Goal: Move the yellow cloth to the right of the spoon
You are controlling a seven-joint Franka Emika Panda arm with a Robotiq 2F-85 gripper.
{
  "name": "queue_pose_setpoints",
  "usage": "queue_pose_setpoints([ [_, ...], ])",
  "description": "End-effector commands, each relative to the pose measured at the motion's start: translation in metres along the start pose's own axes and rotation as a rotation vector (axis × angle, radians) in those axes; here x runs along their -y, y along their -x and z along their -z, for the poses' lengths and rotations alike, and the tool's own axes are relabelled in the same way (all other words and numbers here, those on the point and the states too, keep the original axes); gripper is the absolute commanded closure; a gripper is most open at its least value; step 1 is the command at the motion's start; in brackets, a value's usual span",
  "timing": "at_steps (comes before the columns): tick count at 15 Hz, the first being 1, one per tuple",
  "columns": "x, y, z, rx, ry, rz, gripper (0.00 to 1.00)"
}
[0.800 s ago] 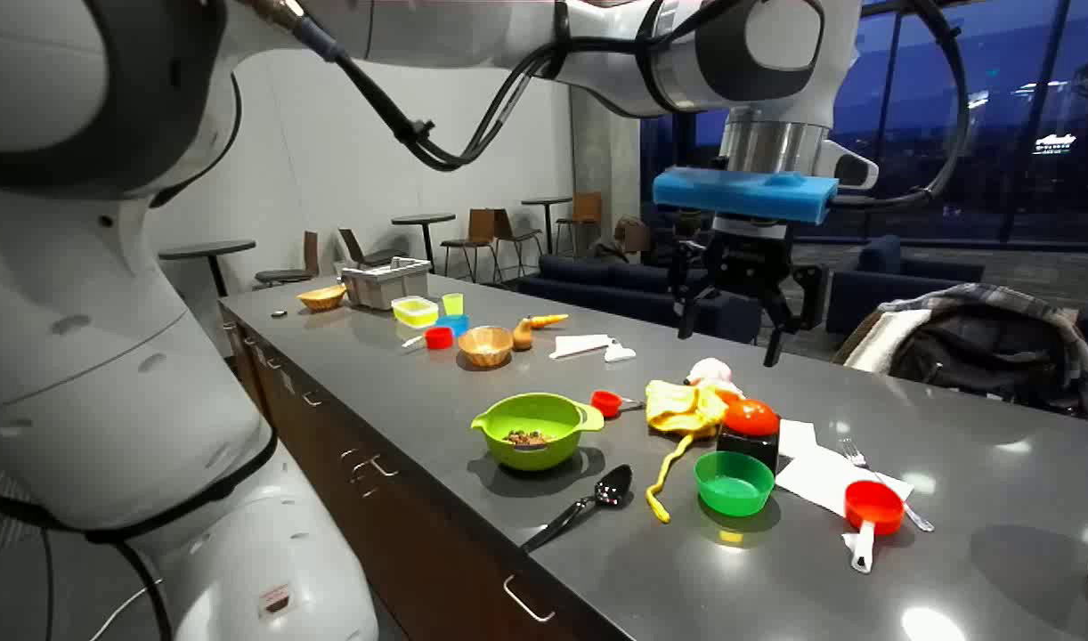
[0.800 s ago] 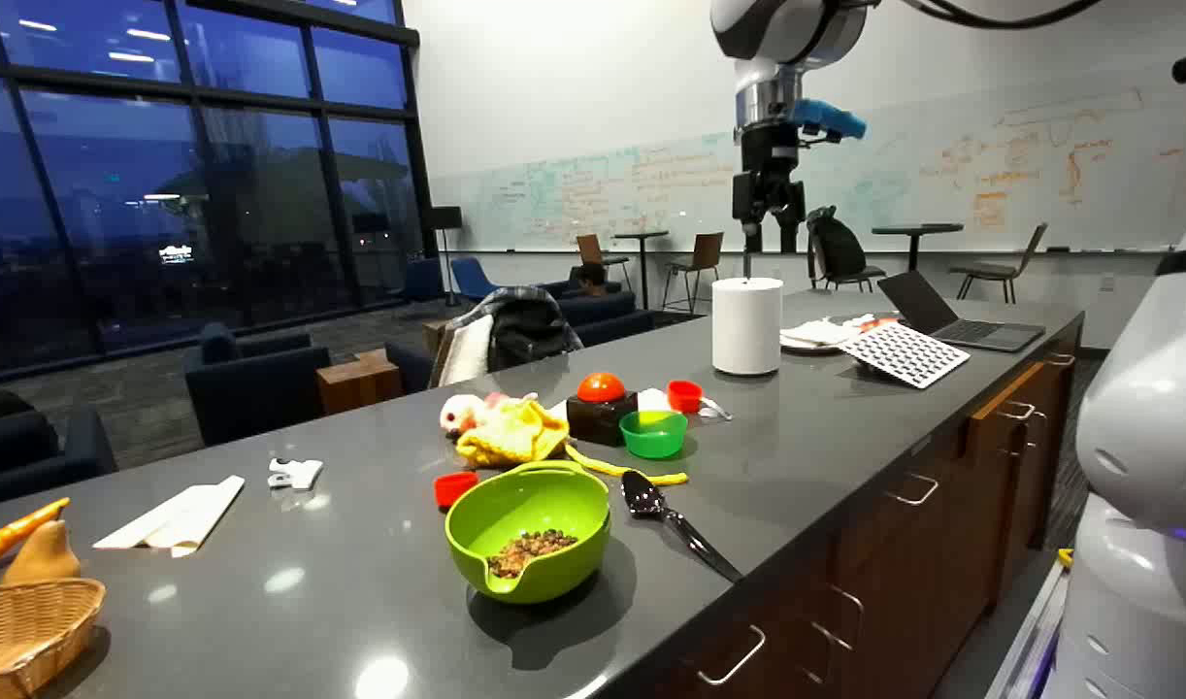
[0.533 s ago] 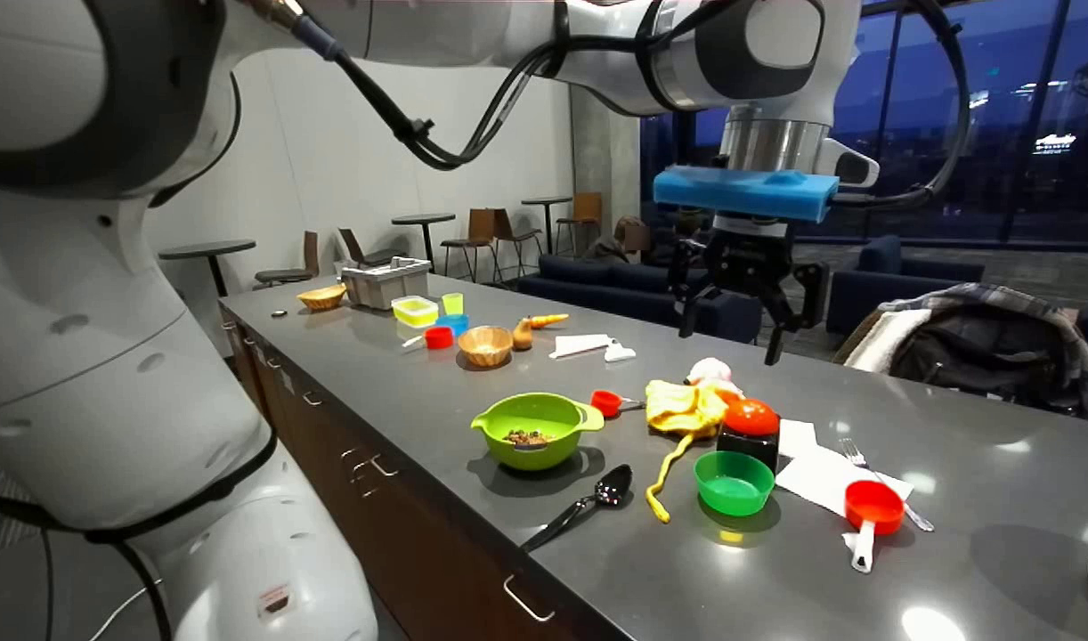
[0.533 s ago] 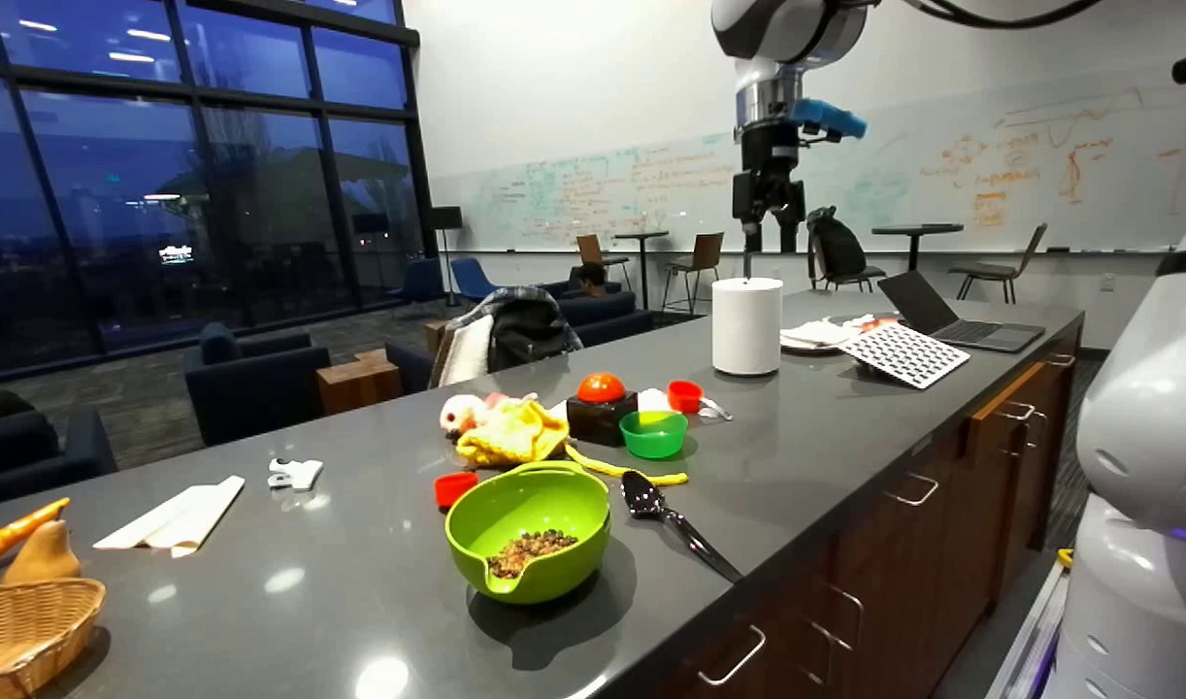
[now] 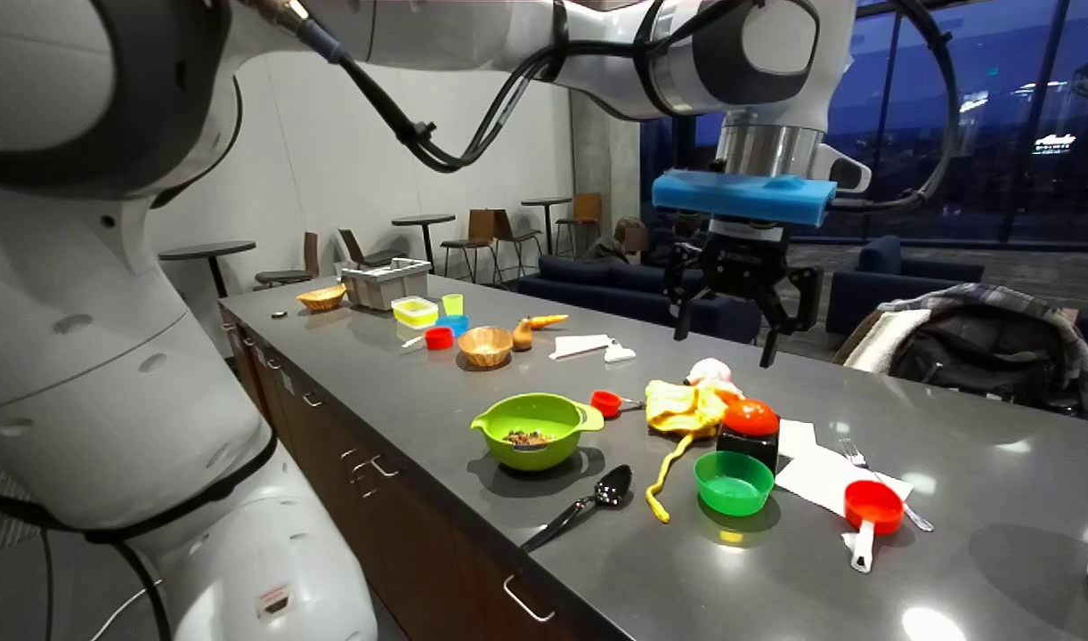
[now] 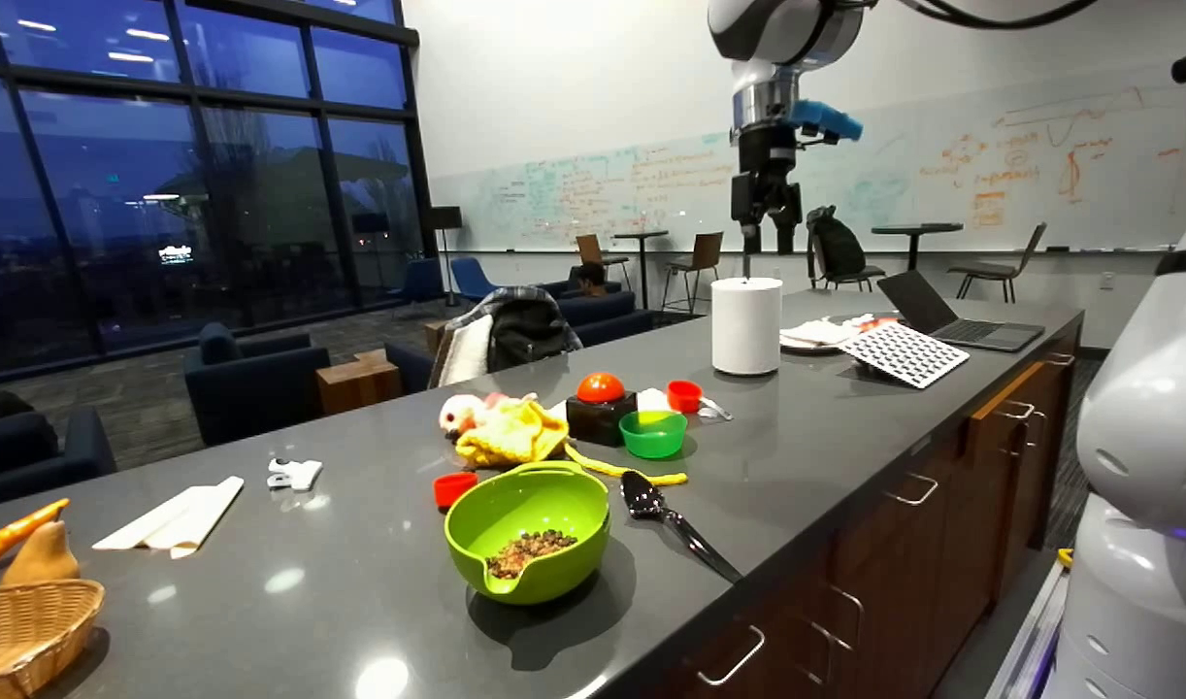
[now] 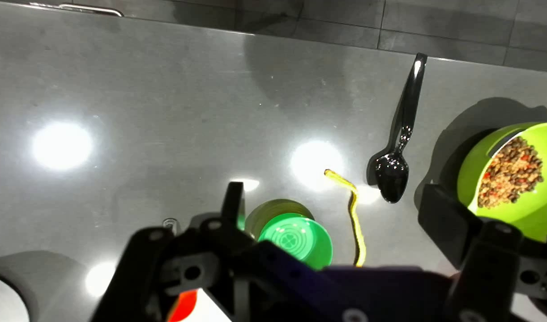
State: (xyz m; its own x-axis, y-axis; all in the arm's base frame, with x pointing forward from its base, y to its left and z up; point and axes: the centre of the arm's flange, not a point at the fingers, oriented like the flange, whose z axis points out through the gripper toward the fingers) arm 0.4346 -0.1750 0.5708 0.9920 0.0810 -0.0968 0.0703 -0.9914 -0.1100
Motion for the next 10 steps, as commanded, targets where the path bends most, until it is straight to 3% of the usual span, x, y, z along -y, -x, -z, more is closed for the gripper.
queue_pose_setpoints([
  [1, 0.024, -0.015, -0.023, 0.045, -0.040, 0.191, 0.00],
  [6, 0.081, -0.036, -0.060, 0.099, -0.086, 0.469, 0.00],
  [10, 0.123, -0.046, -0.080, 0.172, -0.047, 0.690, 0.00],
])
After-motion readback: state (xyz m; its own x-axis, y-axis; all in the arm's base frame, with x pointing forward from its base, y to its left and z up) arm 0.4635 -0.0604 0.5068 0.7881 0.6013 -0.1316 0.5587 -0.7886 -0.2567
